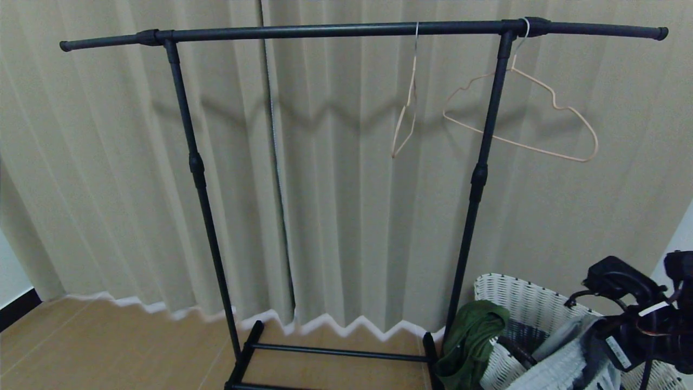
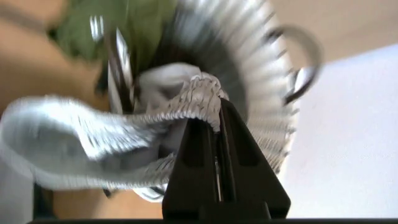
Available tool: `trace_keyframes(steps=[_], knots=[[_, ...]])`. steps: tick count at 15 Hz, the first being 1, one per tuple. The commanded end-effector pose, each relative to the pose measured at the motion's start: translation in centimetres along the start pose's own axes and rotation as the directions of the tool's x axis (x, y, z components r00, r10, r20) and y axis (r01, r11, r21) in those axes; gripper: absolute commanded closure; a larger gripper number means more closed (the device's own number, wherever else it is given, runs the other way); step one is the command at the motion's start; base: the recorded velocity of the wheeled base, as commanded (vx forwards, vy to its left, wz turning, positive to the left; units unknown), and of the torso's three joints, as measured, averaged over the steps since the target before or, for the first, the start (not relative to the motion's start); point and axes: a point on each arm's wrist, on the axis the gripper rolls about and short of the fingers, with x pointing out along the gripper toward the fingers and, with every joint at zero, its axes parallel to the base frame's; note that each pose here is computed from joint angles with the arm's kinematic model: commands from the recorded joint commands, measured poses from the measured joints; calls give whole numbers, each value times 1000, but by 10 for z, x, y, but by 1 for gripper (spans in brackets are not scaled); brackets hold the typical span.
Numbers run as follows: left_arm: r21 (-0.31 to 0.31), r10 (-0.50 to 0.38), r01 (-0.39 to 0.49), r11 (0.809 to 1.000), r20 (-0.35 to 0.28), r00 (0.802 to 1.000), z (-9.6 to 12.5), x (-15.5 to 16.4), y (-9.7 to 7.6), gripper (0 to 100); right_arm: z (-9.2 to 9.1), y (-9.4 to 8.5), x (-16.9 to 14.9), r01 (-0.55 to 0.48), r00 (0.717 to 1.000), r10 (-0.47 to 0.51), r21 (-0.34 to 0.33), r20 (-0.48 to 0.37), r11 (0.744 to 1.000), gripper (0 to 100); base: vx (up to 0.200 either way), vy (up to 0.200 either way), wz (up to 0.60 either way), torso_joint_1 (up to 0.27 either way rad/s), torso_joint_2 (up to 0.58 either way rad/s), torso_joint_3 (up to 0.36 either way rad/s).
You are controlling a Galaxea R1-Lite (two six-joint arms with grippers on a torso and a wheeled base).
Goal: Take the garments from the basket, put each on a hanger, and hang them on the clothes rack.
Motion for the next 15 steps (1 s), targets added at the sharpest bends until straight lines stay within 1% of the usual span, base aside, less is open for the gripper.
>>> trace_keyframes(steps=[1, 2, 4, 5, 6, 7, 11, 15], knots=[[-1, 1, -1, 1000, -1, 1000, 0, 0, 0, 0, 4, -10, -58, 63, 962, -81, 75, 261, 995, 100, 0, 0, 0, 0, 0, 0], [-1, 1, -1, 1000, -1, 1000, 0, 0, 0, 0, 3, -10, -63, 65, 956, -84, 77, 282, 995, 100, 0, 0, 0, 0, 0, 0], [1, 1, -1, 1000, -1, 1000, 0, 0, 0, 0, -3, -10, -85, 71, 924, -98, 87, 371, 994, 100, -200, 0, 0, 5, 2, 0], [-1, 1, -1, 1000, -1, 1000, 0, 0, 0, 0, -5, -10, -92, 75, 910, -105, 91, 402, 993, 100, -200, 0, 0, 12, 7, 2], [-1, 1, -1, 1000, -1, 1000, 0, 0, 0, 0, -5, -10, -93, 75, 908, -106, 91, 406, 993, 100, -200, 0, 0, 2, 7, -2], [1, 1, -1, 1000, -1, 1000, 0, 0, 0, 0, -6, -10, -98, 84, 898, -118, 97, 425, 992, 100, -200, 0, 0, -12, -2, 2], [-1, 1, -1, 1000, -1, 1000, 0, 0, 0, 0, -7, -10, -100, 89, 893, -123, 99, 433, 991, 100, -200, 0, 0, -1, 6, 5], [-1, 1, -1, 1000, -1, 1000, 0, 0, 0, 0, -7, -10, -101, 89, 893, -123, 98, 433, 991, 100, 0, 0, 0, 0, 0, 0]])
